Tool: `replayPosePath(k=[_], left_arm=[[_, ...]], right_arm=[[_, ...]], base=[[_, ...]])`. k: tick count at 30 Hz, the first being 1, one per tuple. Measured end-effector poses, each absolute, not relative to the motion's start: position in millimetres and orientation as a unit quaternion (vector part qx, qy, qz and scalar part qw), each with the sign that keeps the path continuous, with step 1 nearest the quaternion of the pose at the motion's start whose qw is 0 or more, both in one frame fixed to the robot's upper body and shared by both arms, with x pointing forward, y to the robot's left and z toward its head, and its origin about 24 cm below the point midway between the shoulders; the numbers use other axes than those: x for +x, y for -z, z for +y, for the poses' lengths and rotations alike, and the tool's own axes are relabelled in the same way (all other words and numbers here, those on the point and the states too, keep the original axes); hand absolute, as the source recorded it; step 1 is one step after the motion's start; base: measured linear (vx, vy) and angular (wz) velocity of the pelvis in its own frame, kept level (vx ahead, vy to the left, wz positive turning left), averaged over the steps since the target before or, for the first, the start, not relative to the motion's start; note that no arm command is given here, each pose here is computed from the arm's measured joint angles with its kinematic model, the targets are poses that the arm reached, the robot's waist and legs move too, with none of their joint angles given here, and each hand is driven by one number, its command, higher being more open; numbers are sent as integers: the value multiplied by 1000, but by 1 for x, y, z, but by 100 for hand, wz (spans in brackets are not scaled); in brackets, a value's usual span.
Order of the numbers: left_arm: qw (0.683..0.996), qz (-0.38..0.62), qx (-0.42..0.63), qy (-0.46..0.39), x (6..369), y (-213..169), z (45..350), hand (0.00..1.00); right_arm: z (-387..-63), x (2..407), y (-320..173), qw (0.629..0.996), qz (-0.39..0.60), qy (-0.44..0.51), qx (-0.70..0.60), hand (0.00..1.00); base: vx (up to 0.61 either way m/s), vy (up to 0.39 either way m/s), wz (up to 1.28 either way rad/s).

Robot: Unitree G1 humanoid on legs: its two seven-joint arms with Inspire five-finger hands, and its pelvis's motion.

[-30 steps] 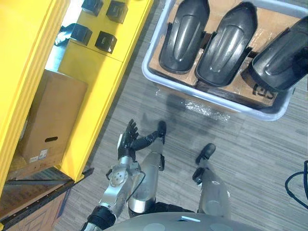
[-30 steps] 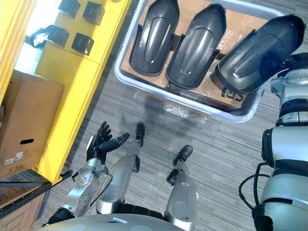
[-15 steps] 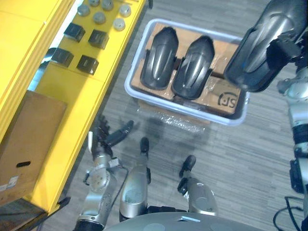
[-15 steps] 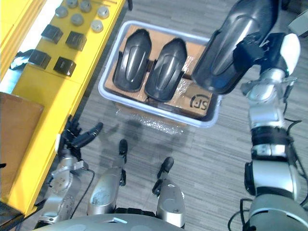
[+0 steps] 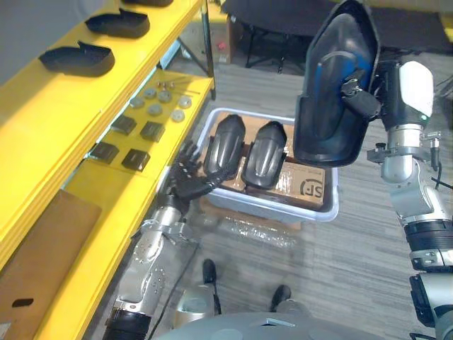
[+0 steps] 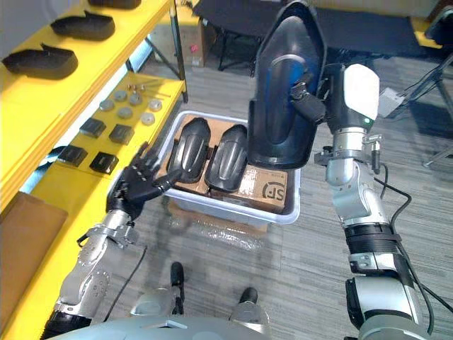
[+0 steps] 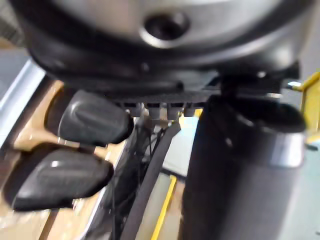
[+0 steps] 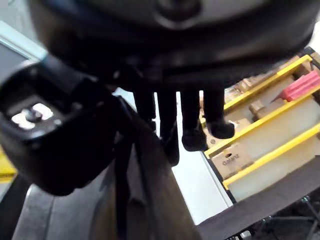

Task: Walk over and take three plastic housings, then place them on the shelf

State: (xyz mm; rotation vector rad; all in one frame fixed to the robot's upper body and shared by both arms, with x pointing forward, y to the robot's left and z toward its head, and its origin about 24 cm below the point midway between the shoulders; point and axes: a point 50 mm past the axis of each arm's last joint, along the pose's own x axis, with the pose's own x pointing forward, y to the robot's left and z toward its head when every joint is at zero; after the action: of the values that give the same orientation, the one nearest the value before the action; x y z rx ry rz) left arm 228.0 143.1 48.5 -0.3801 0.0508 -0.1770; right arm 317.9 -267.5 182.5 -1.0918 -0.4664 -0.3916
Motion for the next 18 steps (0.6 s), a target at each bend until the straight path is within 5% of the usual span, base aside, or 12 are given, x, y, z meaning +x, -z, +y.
replayPosePath(k=[12,18], left_arm=[[883,114,-377,254,223,-41,104,100],[884,120,-370,259,228,-39,105,100]], right_arm=[[-234,325,-157,827,-202,88,-517,0],[-220,326,-147,837,-195,55,-508,0]], base=[[-30,14,-10],[0,0,0]])
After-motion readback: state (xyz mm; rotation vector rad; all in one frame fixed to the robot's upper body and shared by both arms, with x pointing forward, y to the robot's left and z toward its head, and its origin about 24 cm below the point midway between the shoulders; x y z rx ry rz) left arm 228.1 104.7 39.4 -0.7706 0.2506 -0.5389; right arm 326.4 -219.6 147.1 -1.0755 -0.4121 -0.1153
